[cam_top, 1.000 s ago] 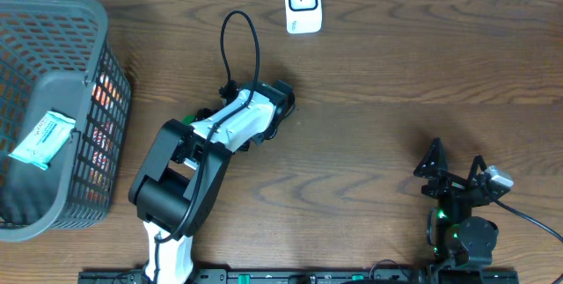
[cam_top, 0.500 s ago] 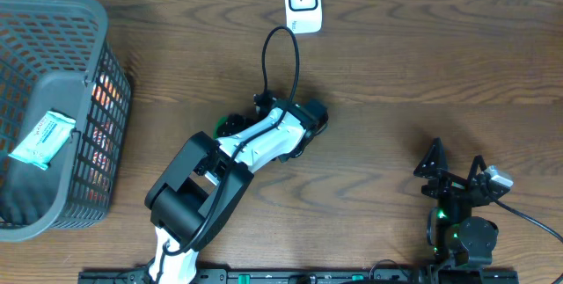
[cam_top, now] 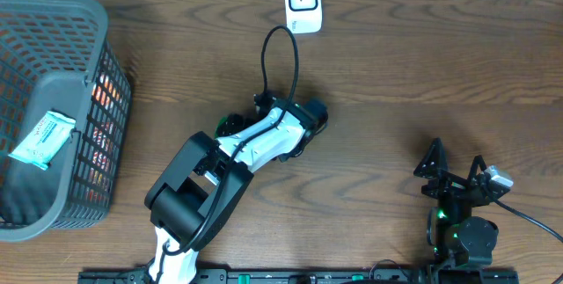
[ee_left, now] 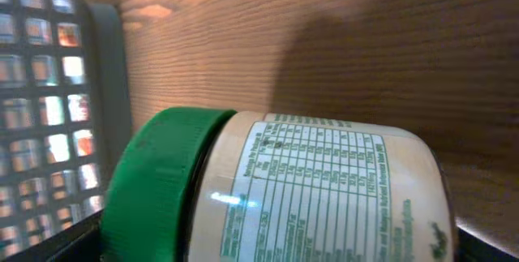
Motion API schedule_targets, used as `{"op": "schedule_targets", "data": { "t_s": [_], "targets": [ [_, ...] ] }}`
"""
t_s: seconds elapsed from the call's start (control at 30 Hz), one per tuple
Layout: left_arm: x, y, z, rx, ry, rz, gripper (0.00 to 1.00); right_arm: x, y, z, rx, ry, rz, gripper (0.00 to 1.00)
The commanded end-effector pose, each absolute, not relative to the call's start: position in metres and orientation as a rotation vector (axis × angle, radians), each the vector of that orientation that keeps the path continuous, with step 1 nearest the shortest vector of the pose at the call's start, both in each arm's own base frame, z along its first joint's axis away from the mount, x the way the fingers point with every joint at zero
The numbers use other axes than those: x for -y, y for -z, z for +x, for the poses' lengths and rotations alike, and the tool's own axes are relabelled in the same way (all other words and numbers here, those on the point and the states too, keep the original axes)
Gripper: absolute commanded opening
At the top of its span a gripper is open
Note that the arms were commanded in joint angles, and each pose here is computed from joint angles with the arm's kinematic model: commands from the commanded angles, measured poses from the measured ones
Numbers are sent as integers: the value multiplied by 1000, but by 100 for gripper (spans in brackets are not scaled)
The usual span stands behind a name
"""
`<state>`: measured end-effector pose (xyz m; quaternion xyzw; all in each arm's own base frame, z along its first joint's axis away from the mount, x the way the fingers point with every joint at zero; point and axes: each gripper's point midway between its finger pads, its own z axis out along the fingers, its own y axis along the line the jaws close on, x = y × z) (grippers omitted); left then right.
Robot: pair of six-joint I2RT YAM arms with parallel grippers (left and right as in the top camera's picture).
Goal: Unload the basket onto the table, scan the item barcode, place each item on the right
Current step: 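Lower the jar onto the table center and release it, then move the left gripper back into the basket over the green wipes pack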
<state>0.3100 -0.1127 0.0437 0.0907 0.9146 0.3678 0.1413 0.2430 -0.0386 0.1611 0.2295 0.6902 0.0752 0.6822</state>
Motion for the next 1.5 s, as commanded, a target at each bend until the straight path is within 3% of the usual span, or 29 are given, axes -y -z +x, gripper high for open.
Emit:
{"op": "schedule_targets", "data": {
  "t_s": [0.0,0.53,0.77,0.9,1.03,1.13,1.33,1.47],
  "targets": [
    [92,-68,319,-2477,-1270,331,93,38,-161,243,-1547,-174,519,99],
    [86,-89,324,-2420,-1282,248,95,38,-161,243,-1547,-175,519,99],
    [123,-178,337,-2437,-930,145,98,38,-161,243,-1548,-174,519,99],
    [141,-278,357,-2391,-518,127,98,38,-161,243,-1548,-174,519,99],
    [79,-385,382,-2210,-280,-87,98,38,-161,243,-1548,-174,519,99],
    [1,-414,388,-2174,-172,-301,98,38,-161,243,-1548,-174,519,99],
    [-171,-362,364,-2231,-168,-873,98,38,-161,243,-1548,-174,519,99],
    [-238,-297,337,-2306,-204,-1240,98,38,-161,243,-1548,-174,519,99]
  ]
}}
